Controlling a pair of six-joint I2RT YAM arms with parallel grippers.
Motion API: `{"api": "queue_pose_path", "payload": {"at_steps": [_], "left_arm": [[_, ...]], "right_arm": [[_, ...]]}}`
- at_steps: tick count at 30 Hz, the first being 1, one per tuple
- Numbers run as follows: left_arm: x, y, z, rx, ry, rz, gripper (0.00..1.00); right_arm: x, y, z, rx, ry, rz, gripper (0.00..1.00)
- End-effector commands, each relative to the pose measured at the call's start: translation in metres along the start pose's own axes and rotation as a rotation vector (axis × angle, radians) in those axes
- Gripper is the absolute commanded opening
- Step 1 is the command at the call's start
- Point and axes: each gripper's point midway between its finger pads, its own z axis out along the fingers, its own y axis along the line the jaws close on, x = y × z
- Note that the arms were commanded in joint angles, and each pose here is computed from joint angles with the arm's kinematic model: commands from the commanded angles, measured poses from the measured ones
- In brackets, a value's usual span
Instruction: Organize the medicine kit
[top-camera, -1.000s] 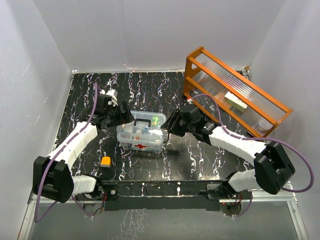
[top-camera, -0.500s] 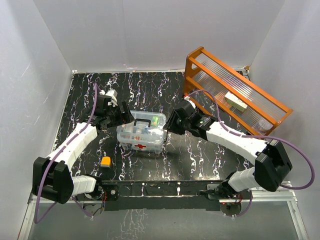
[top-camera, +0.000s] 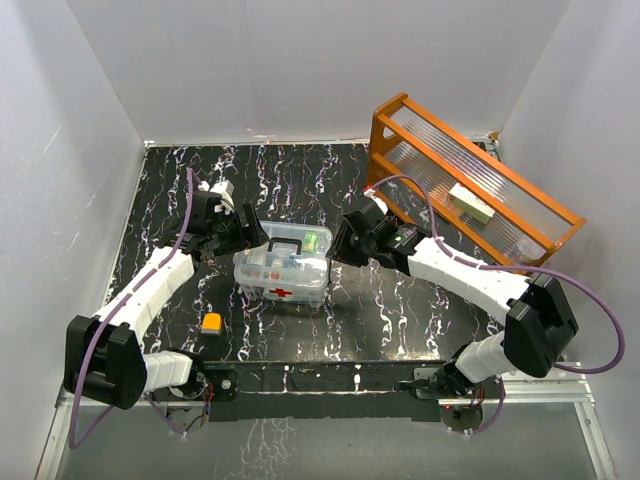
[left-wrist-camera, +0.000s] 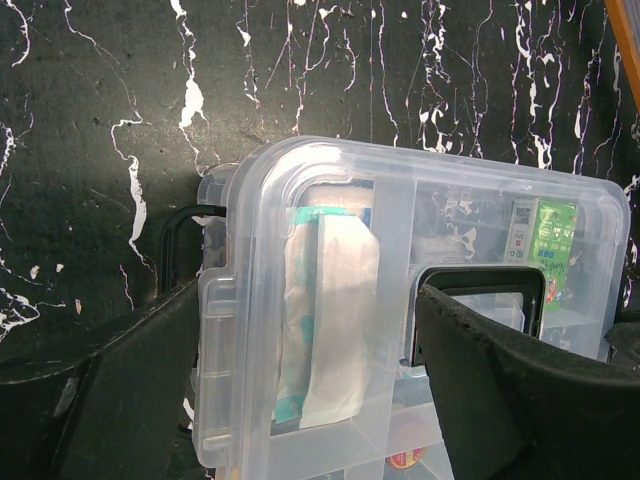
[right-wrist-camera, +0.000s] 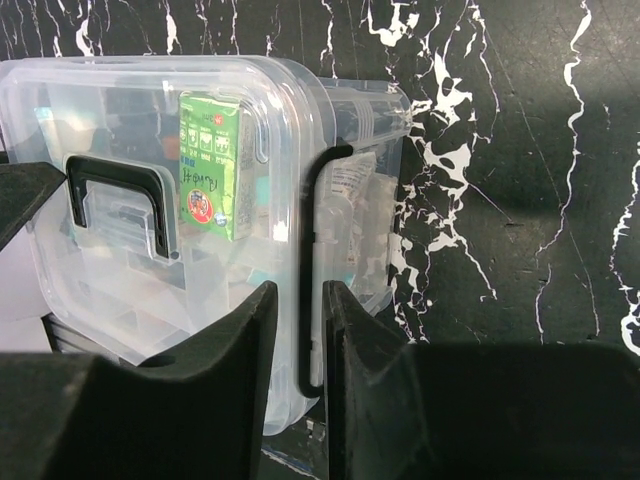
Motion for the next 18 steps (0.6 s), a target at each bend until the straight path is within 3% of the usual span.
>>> {"api": "queue_pose_path", "payload": {"at_steps": [1,8,13,18], "left_arm": [[0.036,-0.001,-0.004,0.023,0.125,-0.020,0.82],[0.020,0.003,-0.011,-0.028,0.085,0.002,0.84],[0.022,-0.001,-0.014,-0.007,0.095,-0.005,0.84],[0.036,-0.027,-0.016,0.150,0.162,-0.023,0.79]], "right_arm": [[-0.009,0.016,-0.004,-0.018,-0.031,-0.024,0.27],[-0.039,0.032,-0.026,-0.057,-0.146,-0.114,0.62],[-0.037,0.036,-0.026,-0.078,-0.127,-0.199,0.67],[-0.045,0.035,-0.033,-0.078,-0.171,-0.206,0.67]]}}
